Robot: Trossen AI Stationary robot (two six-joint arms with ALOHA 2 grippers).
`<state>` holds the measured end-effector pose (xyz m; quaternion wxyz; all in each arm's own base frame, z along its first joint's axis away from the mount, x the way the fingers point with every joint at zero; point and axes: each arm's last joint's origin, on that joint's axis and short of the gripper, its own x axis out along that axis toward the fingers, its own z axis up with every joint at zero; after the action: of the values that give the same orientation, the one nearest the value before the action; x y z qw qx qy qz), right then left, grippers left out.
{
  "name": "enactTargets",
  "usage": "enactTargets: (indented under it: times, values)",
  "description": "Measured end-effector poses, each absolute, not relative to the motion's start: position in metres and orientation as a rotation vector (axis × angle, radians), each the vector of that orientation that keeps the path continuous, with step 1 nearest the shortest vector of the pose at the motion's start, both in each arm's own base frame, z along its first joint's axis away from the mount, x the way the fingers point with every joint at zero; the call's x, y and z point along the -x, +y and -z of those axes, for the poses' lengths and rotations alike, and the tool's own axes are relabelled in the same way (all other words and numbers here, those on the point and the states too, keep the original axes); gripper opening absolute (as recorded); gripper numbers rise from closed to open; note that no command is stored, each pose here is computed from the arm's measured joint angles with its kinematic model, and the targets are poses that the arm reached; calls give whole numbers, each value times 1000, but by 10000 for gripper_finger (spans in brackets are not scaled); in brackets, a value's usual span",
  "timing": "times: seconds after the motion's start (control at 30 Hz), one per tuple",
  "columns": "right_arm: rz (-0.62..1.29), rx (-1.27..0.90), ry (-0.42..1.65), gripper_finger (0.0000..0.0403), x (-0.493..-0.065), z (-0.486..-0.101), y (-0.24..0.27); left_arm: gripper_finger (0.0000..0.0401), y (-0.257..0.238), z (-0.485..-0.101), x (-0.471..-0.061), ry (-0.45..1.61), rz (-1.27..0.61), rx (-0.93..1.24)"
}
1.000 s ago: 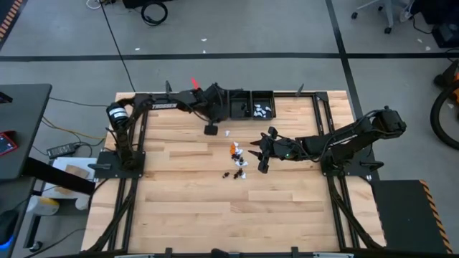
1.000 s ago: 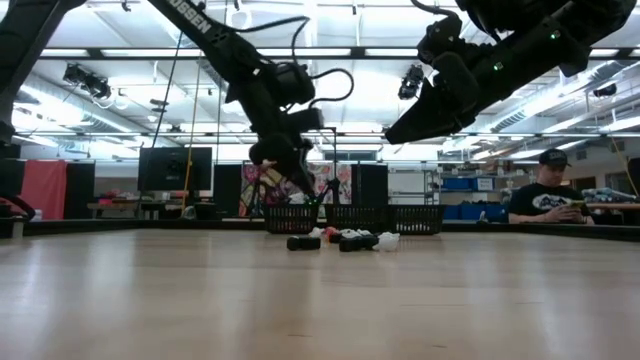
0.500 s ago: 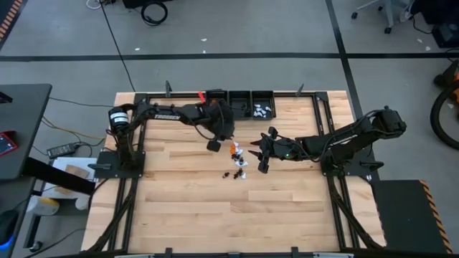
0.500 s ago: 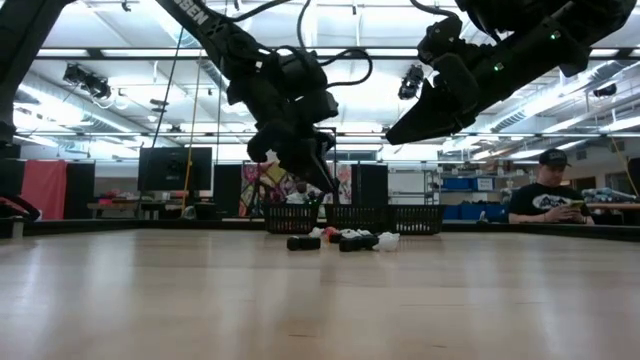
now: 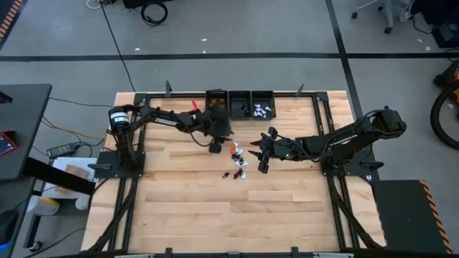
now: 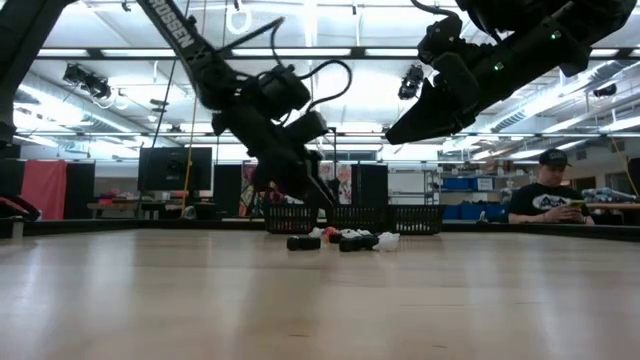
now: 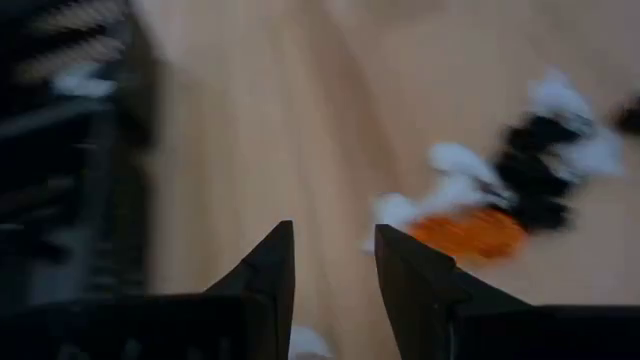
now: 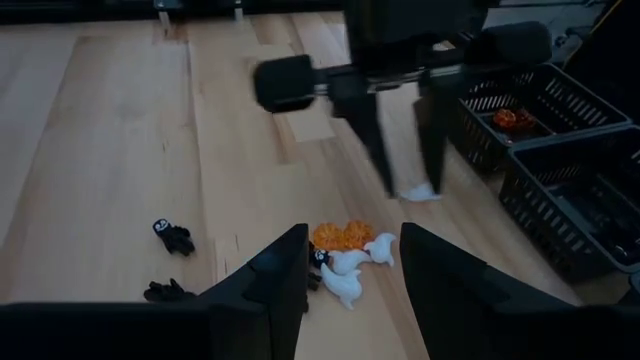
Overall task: Sort game pieces by color
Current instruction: Put the white game piece into the right black basket
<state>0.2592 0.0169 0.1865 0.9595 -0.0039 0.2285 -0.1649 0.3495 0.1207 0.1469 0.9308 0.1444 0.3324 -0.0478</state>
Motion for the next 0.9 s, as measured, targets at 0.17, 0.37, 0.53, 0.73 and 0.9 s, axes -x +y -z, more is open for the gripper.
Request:
enactTargets:
  times: [0.17, 0.37, 0.53, 0.73, 0.9]
  values:
    - [332, 5, 439, 165, -260, -189, 17, 119, 133, -143, -343, 650, -32, -195]
    - [327, 2, 423, 165, -261, -190, 17, 119, 121, -135, -341, 662, -74, -142]
    - [315, -4, 435, 165, -261, -189, 18, 119, 110, -127, -336, 613, -123, -98]
    - [309, -3, 445, 165, -260, -188, 18, 119, 104, -116, -315, 429, -208, -50]
    - [308, -4, 430, 165, -261, -190, 18, 119, 96, -109, -303, 385, -264, -53]
